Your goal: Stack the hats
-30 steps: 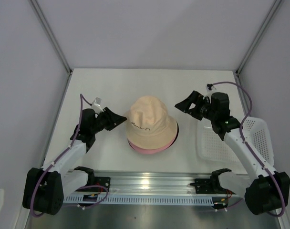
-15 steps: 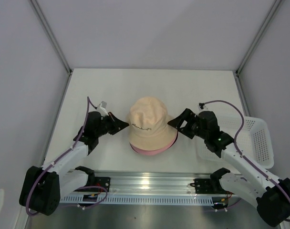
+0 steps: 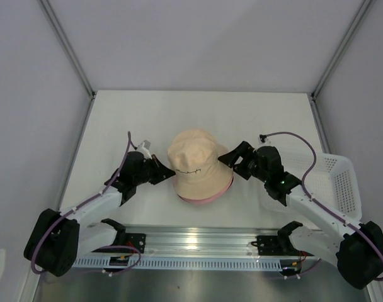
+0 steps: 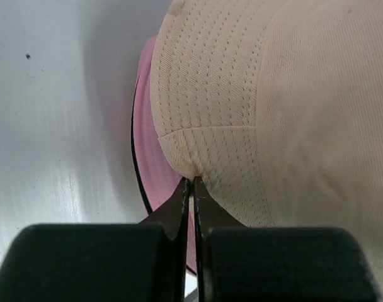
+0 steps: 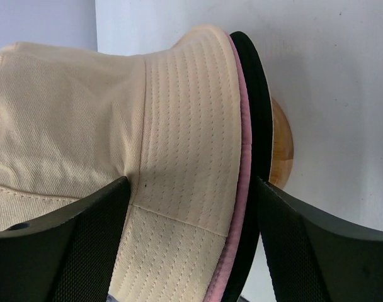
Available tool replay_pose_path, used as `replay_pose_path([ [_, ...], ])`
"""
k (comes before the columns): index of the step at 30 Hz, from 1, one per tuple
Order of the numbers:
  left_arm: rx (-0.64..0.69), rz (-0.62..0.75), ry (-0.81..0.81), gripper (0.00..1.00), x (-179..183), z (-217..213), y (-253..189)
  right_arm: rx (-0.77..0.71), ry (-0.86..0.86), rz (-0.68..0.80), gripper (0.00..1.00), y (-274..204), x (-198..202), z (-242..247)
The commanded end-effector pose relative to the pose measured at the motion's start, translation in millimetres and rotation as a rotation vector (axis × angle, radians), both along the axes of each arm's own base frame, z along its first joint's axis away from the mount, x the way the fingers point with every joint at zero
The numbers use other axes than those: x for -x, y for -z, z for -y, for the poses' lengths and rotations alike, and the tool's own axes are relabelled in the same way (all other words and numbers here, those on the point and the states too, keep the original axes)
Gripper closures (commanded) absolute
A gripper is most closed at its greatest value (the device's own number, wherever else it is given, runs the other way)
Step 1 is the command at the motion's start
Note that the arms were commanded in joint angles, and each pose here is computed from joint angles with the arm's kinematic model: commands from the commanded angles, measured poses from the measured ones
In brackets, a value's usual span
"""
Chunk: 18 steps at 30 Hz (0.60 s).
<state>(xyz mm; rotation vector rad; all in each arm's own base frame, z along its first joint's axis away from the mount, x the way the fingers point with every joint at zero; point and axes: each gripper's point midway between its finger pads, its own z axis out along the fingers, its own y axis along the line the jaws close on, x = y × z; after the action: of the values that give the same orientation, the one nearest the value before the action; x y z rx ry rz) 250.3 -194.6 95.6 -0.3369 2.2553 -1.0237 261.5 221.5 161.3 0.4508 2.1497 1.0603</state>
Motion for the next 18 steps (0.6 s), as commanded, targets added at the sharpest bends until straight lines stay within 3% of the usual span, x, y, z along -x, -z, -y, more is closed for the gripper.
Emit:
replay_pose_path([
  [1,-0.073,-0.063,0.017,0.99,6.6,2.2,27.1,0.089,0.010,-0.085,0.20,39.2,9.1,6.6],
  [9,-0.132,-0.155,0.049,0.99,17.7,6.5,59.2,0.114,0.023,-0.098,0.21,46.8,10.9,9.8],
  [16,-0.176,-0.065,0.049,0.98,10.6,0.1,40.3,0.162,0.020,-0.085,0.21,52.9,13.3,16.7],
  [18,-0.221,-0.076,0.041,0.92,14.5,-8.2,40.2,0.191,0.010,-0.061,0.17,44.1,11.9,19.4],
])
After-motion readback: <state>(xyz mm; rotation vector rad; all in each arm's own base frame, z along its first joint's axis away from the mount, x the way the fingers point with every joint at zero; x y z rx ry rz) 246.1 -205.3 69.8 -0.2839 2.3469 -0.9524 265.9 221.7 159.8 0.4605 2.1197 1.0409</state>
